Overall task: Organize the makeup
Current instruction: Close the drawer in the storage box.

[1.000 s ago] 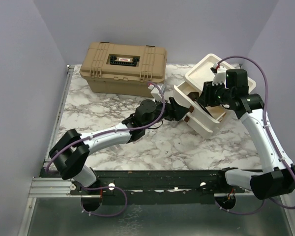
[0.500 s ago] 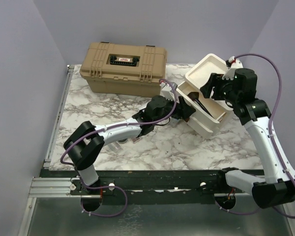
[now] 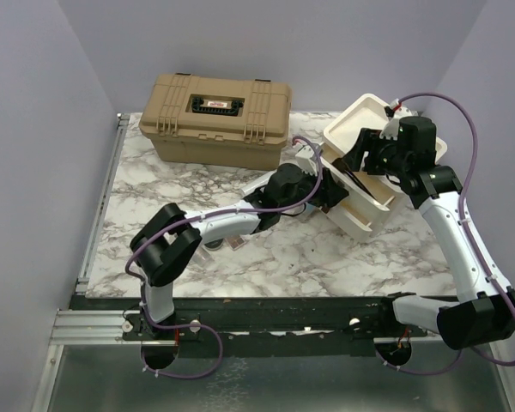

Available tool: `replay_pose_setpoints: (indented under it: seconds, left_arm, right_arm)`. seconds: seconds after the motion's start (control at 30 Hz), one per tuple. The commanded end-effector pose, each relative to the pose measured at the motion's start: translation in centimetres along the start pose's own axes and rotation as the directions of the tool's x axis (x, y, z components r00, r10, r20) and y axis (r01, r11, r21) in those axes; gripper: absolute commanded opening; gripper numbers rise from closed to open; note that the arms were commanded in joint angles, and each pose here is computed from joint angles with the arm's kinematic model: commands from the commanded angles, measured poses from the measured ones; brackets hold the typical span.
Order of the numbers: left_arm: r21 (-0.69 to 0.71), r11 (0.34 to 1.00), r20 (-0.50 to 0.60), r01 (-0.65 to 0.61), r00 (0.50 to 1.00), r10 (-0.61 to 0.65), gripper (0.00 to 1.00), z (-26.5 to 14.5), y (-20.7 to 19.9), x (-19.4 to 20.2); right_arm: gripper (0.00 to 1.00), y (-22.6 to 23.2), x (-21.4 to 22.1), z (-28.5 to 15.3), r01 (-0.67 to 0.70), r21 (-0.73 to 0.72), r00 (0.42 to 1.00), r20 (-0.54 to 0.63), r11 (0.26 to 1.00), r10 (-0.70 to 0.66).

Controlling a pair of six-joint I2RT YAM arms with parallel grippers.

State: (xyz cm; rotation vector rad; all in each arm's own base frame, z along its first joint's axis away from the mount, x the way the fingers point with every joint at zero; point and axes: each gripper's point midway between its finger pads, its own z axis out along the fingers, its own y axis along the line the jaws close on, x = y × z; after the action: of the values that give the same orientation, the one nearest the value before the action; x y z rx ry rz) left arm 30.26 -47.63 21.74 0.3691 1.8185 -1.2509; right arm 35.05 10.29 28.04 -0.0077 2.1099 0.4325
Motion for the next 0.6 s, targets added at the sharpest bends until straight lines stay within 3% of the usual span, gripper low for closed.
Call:
replay_pose_setpoints:
  seconds: [0.0, 0.27, 0.57]
  left_arm:
    - [0.052, 0.998, -0.028, -0.032, 0.999, 0.034, 0.55, 1.2, -0.7, 1.1]
    - [0.061, 0.997, 0.02, -0.041, 0.999, 0.04, 0.55, 2.9, -1.2, 0.5]
    - [0.065, 0.997, 0.084, -0.042, 0.996, 0.036, 0.56, 3.9, -1.0, 0.7]
  right_arm:
    - [0.69, 0.6, 1.3, -0.1, -0.025, -0.03, 0.998, -0.055, 0.999, 0.023]
    - [0.72, -1.8, -1.2, -0.5, -0.067, 0.127, 0.997, 0.038, 0.99, 0.063]
    - [0.73, -1.5, 1.2, 1.1, -0.108, 0.074, 0.992, -0.062, 0.991, 0.112]
